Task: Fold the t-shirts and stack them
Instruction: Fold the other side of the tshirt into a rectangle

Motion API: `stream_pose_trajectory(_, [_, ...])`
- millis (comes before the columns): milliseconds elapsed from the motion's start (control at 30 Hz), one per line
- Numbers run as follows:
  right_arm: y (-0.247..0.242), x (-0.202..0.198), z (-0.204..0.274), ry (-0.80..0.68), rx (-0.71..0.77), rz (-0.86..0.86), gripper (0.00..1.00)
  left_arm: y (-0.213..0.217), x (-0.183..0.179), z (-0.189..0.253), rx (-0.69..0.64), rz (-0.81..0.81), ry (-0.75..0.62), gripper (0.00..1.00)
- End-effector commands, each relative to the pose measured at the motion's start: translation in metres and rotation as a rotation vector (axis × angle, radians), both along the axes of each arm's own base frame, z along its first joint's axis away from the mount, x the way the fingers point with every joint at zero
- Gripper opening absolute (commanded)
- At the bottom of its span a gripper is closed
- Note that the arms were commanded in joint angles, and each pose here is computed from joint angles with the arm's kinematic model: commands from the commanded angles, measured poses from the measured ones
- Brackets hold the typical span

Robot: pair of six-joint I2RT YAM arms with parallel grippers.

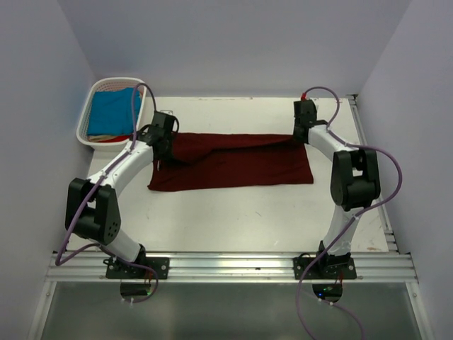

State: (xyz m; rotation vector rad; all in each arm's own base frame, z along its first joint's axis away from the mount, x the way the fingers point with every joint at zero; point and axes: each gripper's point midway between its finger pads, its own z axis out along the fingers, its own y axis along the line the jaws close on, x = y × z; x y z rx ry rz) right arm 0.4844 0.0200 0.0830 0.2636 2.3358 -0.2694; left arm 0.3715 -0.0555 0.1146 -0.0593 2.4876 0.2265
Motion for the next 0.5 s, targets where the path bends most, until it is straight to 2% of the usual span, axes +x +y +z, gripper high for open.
stream_pose_trajectory(0, [-0.016, 0.009, 0.008, -0.017, -0.08, -0.073, 0.0, 0.0, 0.005, 0.023, -0.032, 0.011, -0.072, 0.0])
stream_pose_trajectory(467, [-0.019, -0.016, -0.022, 0.084, -0.082, -0.098, 0.0, 0.002, 0.003, 0.025, -0.018, 0.013, -0.06, 0.0])
